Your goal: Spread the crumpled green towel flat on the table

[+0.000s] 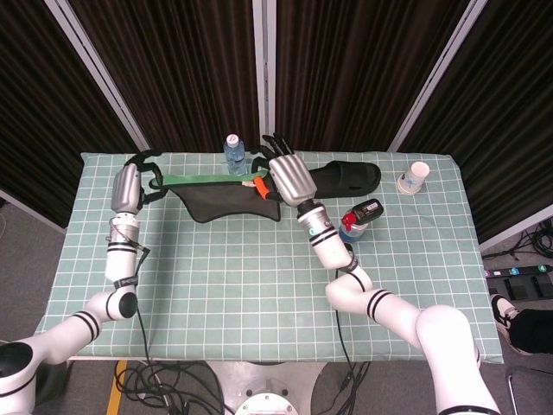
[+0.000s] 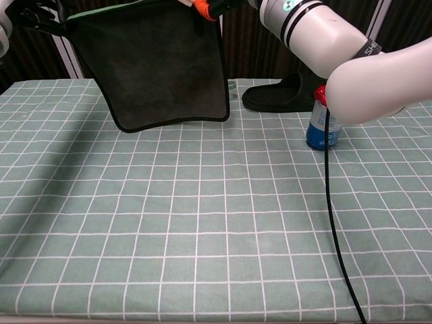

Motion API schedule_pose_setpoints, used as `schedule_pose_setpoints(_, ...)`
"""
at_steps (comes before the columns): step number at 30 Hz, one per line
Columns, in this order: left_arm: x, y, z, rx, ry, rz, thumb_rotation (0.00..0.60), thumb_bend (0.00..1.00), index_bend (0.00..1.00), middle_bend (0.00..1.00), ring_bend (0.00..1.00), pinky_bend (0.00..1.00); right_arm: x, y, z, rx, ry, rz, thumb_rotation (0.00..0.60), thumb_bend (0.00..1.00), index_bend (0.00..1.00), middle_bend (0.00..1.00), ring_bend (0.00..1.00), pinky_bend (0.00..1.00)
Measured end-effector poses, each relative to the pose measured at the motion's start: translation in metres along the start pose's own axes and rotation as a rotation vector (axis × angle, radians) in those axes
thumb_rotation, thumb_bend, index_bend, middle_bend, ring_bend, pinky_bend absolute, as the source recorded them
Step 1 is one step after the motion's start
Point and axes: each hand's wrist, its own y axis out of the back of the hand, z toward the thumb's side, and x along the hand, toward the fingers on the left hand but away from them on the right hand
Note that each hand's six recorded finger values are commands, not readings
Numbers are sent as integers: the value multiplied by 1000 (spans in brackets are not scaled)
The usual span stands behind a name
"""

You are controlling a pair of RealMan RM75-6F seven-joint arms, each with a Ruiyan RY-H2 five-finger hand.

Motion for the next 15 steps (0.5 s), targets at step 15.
schedule_pose_setpoints(15,-69,-6,-4,56,-109,-137,600,448,786,376,234,200,53,-30,-7,-68,99,131,595,525,693,254,68,0)
